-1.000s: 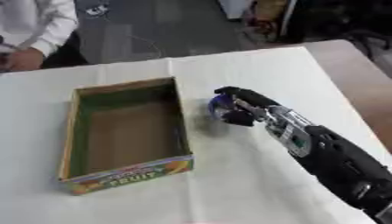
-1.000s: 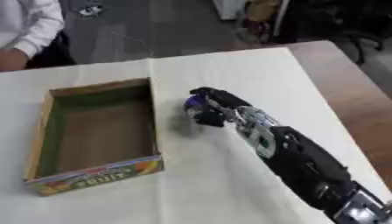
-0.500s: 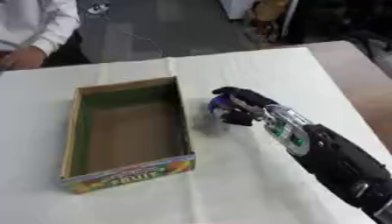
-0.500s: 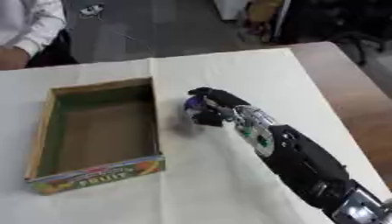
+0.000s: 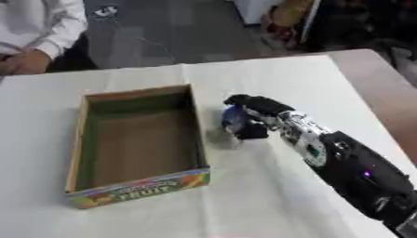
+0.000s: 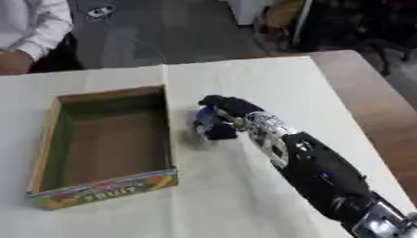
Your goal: Pick up objects on the table and place them in the box.
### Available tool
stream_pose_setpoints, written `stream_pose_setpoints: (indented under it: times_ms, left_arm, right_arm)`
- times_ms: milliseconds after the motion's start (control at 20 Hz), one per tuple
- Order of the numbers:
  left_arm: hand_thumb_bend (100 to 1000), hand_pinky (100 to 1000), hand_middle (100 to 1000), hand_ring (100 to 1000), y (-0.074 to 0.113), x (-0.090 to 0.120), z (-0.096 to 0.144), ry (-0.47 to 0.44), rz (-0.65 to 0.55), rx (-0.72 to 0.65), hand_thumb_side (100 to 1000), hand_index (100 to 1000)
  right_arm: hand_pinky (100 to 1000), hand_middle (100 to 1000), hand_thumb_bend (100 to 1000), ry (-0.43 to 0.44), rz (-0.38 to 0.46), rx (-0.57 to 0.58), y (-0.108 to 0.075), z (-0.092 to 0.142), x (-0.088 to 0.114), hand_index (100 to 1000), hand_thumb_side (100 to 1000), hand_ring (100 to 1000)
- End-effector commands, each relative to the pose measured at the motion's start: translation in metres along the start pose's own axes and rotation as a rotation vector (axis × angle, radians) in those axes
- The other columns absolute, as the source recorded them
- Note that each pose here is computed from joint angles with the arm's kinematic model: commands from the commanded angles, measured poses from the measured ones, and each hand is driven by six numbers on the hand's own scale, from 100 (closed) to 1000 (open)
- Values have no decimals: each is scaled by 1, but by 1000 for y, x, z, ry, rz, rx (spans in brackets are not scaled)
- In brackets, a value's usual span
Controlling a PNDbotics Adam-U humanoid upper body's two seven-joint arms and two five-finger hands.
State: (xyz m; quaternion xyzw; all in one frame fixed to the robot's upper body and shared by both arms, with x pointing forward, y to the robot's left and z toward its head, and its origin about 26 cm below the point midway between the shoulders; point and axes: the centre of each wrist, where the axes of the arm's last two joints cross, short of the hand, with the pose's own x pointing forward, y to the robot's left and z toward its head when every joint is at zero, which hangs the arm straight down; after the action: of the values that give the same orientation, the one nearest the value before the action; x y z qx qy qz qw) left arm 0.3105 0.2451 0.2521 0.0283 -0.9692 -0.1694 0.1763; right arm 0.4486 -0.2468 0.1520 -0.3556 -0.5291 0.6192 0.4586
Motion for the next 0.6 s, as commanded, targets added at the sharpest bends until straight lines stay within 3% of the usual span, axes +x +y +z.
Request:
stream_pose_setpoints:
  times_ms: [50,550,600]
  left_arm:
    - [100,496,832,590,2,6,-7,-34,-1,-4,858,733]
    - [100,496,832,590,3,6,-6,-33,-3,-3,859,733]
    - [100,495,833,590,3,6,-6,-33,-4,-3,859,733]
  right_arm:
    - [698,992,217,8,46,-14,-5,3,-5,1000,833,865]
    - [483,1000,247,49,9,85,23,2,-17,1000,742,862]
    - [406,1000,256,52,1,92,25,2,-18,1000,722,855]
